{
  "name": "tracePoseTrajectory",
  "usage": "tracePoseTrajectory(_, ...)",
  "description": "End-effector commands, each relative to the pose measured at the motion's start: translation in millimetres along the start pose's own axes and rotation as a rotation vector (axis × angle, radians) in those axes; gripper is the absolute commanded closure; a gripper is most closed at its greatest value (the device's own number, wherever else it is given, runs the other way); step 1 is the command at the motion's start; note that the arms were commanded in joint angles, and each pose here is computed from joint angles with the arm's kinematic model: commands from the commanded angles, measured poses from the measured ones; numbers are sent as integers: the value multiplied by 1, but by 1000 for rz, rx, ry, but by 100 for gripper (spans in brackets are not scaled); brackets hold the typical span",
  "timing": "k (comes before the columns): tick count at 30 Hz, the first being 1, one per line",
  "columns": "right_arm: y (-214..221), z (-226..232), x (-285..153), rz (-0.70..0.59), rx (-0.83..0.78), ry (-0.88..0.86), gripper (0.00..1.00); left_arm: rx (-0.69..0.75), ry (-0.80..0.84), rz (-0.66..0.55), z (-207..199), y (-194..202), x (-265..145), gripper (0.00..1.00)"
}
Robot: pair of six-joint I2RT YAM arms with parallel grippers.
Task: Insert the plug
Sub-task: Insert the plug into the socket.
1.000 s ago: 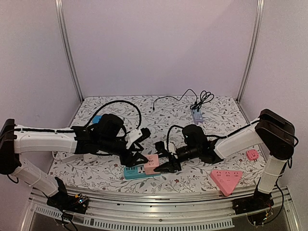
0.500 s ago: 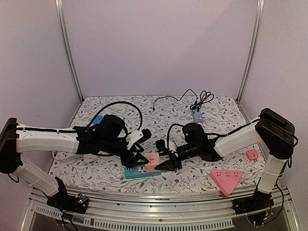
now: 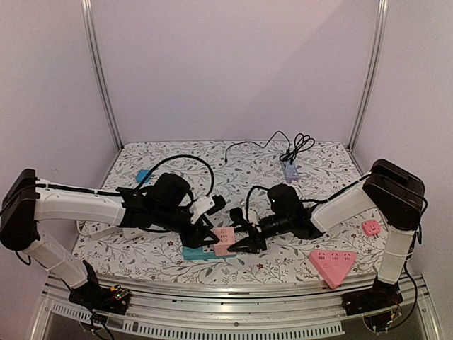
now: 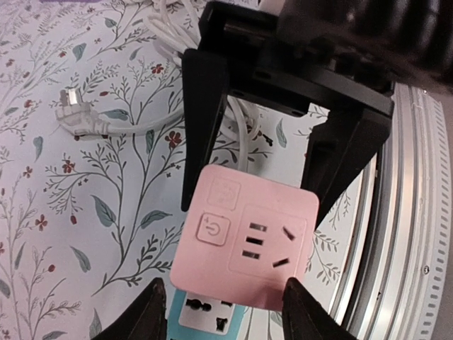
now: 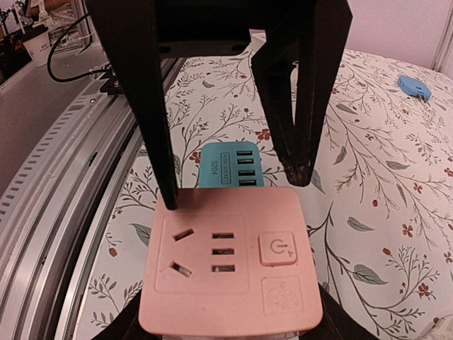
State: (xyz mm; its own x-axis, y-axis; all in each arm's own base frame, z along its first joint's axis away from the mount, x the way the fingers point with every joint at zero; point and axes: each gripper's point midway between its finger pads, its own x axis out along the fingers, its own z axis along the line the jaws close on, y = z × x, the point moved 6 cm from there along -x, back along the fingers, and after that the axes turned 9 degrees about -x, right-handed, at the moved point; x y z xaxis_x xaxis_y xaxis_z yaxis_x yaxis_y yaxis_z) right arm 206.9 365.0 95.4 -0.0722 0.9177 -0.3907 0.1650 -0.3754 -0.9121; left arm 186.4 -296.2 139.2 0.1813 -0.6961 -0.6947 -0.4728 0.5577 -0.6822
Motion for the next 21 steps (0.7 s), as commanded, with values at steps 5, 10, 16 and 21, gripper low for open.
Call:
tracePoseTrajectory(5, 48, 2, -2, 153, 114, 19, 100, -12, 12, 30, -2, -1, 16, 51)
tracePoseTrajectory(10, 75, 9, 2, 226, 181, 31, 100, -20, 18, 58, -3, 1, 24, 62)
tracePoseTrajectory(16, 90, 14, 3, 278, 218, 38, 100, -21, 19, 105, -6, 9, 23, 71)
tracePoseTrajectory(21, 92, 15, -1, 308, 231, 50, 100, -37, 17, 138, -9, 23, 18, 71)
